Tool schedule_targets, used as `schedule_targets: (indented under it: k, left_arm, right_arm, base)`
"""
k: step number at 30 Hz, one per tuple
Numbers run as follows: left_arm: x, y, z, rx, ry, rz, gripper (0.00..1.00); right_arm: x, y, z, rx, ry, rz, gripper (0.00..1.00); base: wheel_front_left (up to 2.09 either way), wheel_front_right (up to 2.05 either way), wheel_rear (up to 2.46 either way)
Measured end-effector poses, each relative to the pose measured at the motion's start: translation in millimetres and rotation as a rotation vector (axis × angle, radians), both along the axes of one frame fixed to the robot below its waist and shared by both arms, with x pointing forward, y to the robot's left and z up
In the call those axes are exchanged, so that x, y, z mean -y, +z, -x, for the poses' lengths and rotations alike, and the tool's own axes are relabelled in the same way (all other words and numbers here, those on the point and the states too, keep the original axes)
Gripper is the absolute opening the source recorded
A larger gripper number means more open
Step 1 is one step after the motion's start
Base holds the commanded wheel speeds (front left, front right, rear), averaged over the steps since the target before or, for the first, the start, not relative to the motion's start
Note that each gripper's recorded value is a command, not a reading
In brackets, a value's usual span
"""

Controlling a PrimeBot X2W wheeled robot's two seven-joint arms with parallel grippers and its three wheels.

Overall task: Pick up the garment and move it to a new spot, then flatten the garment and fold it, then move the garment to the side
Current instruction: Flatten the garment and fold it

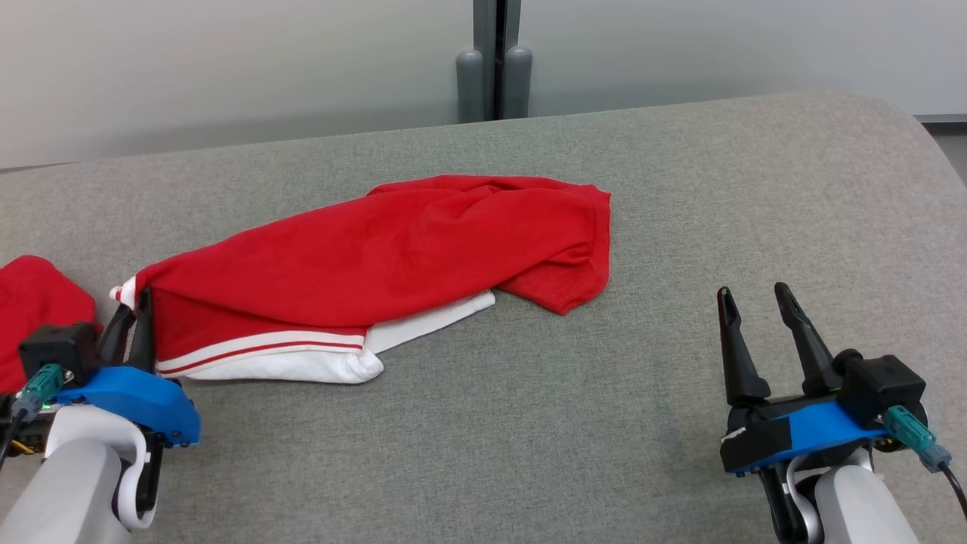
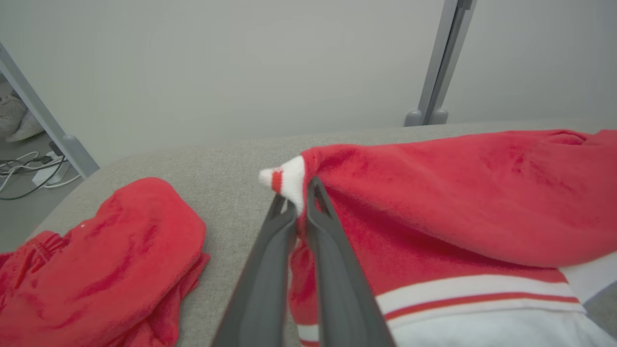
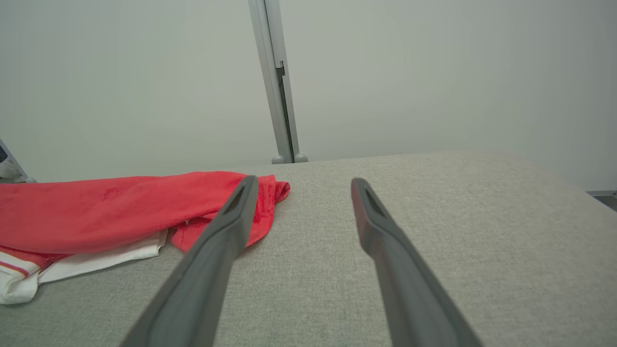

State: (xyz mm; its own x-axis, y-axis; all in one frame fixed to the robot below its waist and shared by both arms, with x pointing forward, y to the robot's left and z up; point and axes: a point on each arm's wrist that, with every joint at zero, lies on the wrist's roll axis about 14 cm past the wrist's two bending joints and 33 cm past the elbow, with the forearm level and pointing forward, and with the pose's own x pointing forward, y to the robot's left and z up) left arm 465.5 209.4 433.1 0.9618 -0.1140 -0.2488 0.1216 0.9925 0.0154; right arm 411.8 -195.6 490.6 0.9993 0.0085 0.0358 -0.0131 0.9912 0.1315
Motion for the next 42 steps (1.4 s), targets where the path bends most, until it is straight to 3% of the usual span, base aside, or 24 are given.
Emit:
schedule_targets:
  k: [5, 10, 18, 32, 42]
  left_arm:
    - [10.3, 18.1, -2.8, 0.071, 0.014, 0.043, 1.0]
    - [11.0, 67.5, -4.9, 0.239, 0.057, 0.092, 1.0]
    - [13.5, 98.9, 29.4, 0.381, 0.111, 0.11, 1.0]
    - [-2.8, 71.8, 65.8, 0.327, 0.191, 0.102, 1.0]
    - [-5.9, 73.6, 62.4, 0.337, 0.192, 0.105, 1.0]
  right_arm:
    - [2.3, 1.7, 0.2, 0.005, -0.007, -0.001, 1.0]
    - [-3.1, 6.4, -2.3, 0.019, 0.008, -0.003, 1.0]
    - [-14.8, 11.8, -6.1, 0.035, 0.04, -0.006, 1.0]
    - [-32.0, 5.2, -9.7, 0.015, 0.088, 0.005, 1.0]
    - [-62.4, 25.6, -57.5, 0.064, 0.181, 0.105, 1.0]
  base:
    - [0.0, 0.0, 0.0]
    - [0.0, 0.0, 0.0]
    - [0.0, 0.0, 0.0]
    - [0.0, 0.0, 0.0]
    - [0.0, 0.0, 0.0]
